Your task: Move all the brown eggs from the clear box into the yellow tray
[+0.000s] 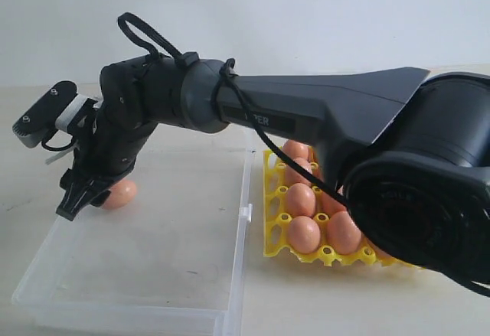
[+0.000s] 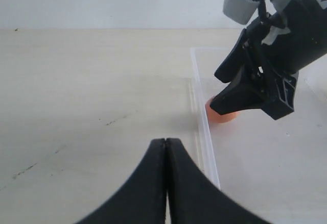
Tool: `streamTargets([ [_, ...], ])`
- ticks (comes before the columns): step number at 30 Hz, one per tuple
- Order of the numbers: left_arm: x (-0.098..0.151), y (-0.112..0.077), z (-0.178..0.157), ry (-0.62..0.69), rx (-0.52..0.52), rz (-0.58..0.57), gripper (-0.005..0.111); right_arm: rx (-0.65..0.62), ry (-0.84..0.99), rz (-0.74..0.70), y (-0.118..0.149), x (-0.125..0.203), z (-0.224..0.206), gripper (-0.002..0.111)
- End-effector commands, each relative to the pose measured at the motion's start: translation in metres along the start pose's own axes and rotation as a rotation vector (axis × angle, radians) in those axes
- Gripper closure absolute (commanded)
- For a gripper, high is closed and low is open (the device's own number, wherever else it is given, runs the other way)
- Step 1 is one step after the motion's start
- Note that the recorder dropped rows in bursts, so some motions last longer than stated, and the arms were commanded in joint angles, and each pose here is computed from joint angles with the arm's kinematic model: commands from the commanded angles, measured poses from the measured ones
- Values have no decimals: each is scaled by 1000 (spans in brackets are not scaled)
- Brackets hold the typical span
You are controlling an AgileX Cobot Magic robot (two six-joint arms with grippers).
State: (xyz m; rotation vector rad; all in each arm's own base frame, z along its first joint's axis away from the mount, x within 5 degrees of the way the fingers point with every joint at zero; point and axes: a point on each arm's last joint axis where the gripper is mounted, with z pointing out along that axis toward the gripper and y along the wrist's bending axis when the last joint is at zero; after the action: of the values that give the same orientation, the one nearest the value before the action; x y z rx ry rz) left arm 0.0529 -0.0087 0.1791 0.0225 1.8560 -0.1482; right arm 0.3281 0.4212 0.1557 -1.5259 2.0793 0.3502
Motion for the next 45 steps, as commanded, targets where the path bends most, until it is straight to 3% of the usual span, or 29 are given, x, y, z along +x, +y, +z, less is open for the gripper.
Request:
streamTargets([
  [1, -2, 0, -1, -14, 0, 1, 107, -6, 20, -8, -2, 5, 5, 49],
  [19, -2, 0, -1, -16, 0, 1, 107, -19, 94, -13, 0, 32, 48, 51],
  [21, -2, 0, -1, -17, 0, 17, 107, -26, 109, -12, 1, 35, 50, 66],
  [25, -2, 0, -1, -17, -1, 31, 107, -29, 114, -14, 1, 35, 49, 108],
  [33, -2, 0, -1, -17, -1, 31, 107, 4, 32, -14, -3, 12, 18, 108],
  [41, -2, 0, -1, -17, -1, 31, 107, 66, -175, 132, -9, -27, -52, 108],
  [45, -2, 0, -1, -17, -1, 31, 107, 130, -313, 156, -7, -23, -85, 108],
])
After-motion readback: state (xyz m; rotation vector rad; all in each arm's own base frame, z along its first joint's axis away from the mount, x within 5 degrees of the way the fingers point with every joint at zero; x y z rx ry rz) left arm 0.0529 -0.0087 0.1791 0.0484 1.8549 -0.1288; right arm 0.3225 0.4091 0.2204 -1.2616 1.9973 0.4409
